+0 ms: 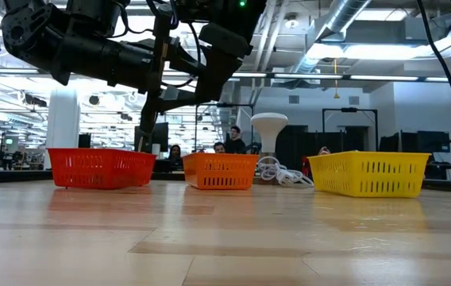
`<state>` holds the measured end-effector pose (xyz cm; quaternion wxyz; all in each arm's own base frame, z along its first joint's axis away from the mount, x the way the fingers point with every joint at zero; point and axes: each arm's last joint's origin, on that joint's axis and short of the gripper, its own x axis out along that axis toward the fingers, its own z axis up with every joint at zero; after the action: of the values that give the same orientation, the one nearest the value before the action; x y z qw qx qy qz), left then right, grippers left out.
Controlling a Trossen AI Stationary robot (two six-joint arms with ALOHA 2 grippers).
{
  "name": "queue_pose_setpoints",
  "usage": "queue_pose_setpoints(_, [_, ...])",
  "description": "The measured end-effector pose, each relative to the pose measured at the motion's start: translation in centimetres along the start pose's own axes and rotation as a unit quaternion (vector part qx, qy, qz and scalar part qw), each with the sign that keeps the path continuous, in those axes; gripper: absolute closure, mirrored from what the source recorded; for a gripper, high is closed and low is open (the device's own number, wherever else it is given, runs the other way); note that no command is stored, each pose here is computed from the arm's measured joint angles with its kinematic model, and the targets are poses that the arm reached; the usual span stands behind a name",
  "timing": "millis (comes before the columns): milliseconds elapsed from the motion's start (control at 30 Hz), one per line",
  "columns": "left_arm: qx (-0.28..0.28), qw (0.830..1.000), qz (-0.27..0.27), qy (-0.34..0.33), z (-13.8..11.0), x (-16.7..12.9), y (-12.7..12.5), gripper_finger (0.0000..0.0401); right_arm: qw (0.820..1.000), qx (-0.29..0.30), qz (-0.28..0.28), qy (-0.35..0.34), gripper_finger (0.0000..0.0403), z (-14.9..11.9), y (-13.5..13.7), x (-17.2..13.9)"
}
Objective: Pick & Place Office items
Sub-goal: Put the black charger adapter into the red bin
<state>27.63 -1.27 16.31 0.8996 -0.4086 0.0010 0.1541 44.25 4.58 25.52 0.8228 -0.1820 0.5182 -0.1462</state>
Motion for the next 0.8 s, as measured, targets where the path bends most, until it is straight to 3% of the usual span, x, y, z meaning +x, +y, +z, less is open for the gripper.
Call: queue_pose_setpoints(800, [0.011, 1.0, 0.009, 0.002, -0.1, 0.09, 0.14, 0.0242, 1.0, -0.014, 0.002, 0.018, 0.0207, -0.36, 0.22, 0.0])
